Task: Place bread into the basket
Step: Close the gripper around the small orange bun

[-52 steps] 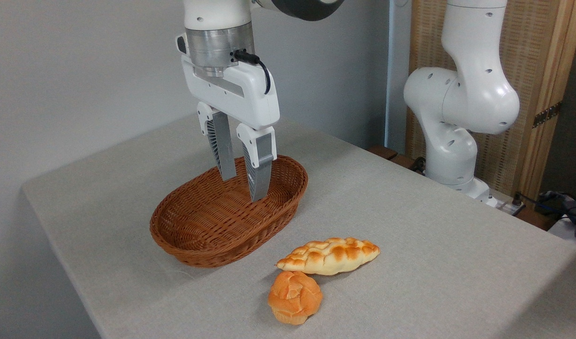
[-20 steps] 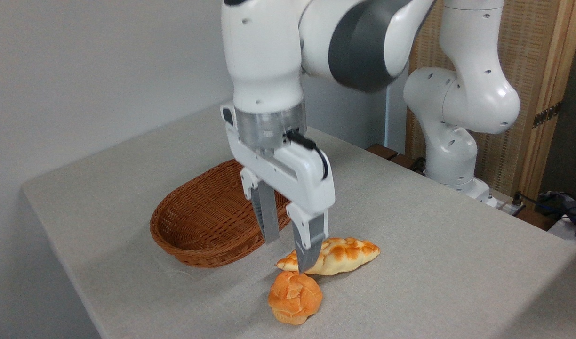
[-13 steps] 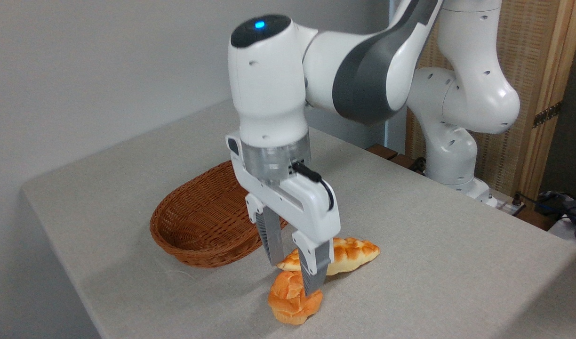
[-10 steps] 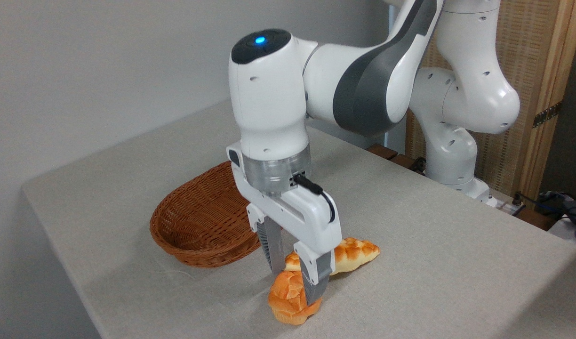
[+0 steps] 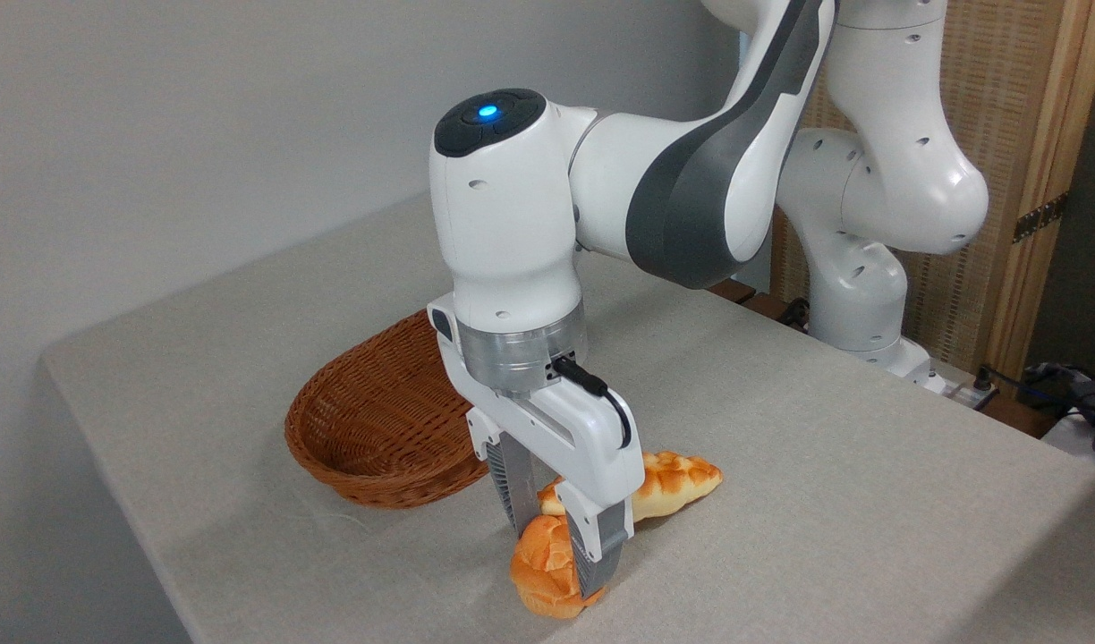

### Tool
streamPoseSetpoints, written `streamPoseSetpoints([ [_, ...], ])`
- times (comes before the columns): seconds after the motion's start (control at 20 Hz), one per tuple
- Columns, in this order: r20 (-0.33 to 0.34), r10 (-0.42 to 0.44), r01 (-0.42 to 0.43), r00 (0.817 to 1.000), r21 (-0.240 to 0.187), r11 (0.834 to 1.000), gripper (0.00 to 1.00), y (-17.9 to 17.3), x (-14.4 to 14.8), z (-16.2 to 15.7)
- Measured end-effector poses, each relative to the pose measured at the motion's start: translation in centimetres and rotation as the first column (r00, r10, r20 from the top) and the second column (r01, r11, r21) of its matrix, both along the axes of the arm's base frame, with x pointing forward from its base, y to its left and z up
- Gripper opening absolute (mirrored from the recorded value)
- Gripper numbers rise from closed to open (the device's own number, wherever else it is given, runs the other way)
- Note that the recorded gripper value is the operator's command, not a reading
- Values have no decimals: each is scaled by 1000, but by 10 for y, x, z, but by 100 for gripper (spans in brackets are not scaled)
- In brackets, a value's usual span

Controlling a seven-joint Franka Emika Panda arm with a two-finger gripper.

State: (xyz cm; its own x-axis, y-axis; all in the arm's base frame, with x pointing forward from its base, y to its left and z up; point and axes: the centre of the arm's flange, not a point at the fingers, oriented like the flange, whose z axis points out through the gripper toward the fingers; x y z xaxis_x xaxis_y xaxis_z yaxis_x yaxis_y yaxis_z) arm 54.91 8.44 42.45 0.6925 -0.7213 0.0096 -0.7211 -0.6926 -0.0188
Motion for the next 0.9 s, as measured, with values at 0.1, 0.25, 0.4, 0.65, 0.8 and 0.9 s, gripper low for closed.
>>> streamPoseSetpoints([
  [0.1, 0, 0, 0, 1000, 0, 1000, 100, 0, 0, 0],
  [0.25, -1, 0, 0, 1000, 1, 1000, 97, 0, 0, -1],
  [0.4, -6, -2, 2, 1000, 3, 1000, 100, 0, 0, -3],
  [0.65, -19, -7, 8, 1000, 11, 1000, 98, 1, 1, -9],
  [0.8, -24, -8, 9, 1000, 11, 1000, 75, 0, 2, -12],
  [0.9, -27, -9, 9, 1000, 11, 1000, 62, 0, 2, -14],
])
